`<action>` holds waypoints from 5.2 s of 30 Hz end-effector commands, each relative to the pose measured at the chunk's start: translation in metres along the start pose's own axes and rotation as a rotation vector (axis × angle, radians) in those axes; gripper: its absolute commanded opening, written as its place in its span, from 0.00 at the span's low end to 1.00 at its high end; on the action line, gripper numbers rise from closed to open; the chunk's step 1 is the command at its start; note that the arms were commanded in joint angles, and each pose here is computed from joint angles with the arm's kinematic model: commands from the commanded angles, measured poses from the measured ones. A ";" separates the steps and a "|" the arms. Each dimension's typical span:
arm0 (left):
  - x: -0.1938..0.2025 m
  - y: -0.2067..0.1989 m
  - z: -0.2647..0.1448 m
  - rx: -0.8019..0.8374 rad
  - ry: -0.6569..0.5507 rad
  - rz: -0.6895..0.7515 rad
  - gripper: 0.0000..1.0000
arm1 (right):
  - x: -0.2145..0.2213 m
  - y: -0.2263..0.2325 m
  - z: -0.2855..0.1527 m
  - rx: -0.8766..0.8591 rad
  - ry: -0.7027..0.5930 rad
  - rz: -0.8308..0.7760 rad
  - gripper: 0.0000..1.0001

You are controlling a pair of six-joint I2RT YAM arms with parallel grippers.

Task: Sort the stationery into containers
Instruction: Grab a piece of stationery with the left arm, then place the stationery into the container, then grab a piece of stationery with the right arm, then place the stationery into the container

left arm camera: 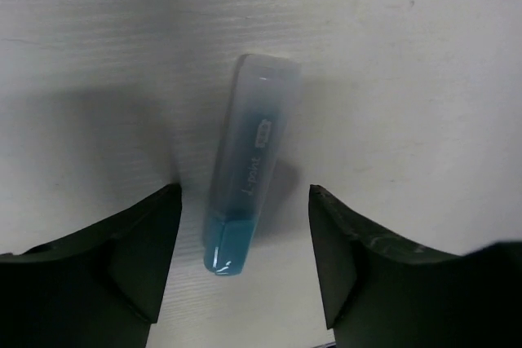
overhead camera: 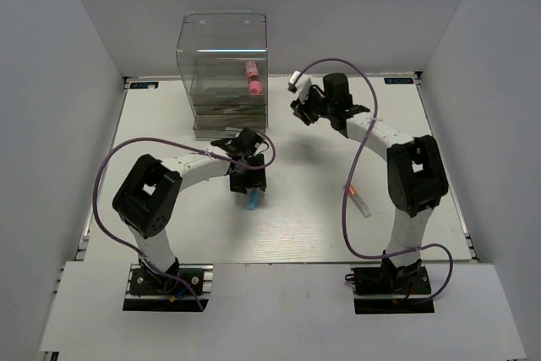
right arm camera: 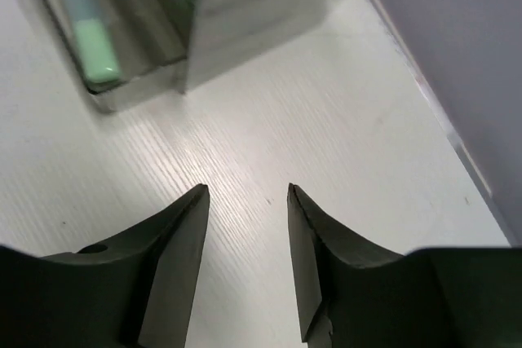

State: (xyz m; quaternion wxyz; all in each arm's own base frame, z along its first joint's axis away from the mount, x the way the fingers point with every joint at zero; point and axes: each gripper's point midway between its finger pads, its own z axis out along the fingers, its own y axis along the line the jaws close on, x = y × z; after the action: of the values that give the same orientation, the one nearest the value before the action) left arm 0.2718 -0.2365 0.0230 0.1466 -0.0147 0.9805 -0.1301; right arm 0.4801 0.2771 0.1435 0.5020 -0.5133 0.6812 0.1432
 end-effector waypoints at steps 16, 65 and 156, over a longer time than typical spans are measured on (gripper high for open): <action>-0.038 0.010 -0.007 -0.204 -0.109 0.008 0.00 | 0.054 -0.036 -0.083 0.280 0.066 0.385 0.22; -0.264 0.010 -0.039 0.418 -0.410 -1.258 0.63 | 0.101 0.040 -0.130 0.050 0.190 0.392 0.54; -0.036 0.085 -0.069 0.269 -0.411 -0.796 1.00 | -0.078 0.062 0.131 -0.032 -0.052 -0.524 0.53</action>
State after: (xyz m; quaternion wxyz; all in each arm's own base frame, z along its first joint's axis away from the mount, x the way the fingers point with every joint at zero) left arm 0.2844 -0.1426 0.0675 0.2593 -0.3875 0.8316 -0.3018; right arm 0.4761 0.4295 0.0902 0.4747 -0.7043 0.5246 0.0588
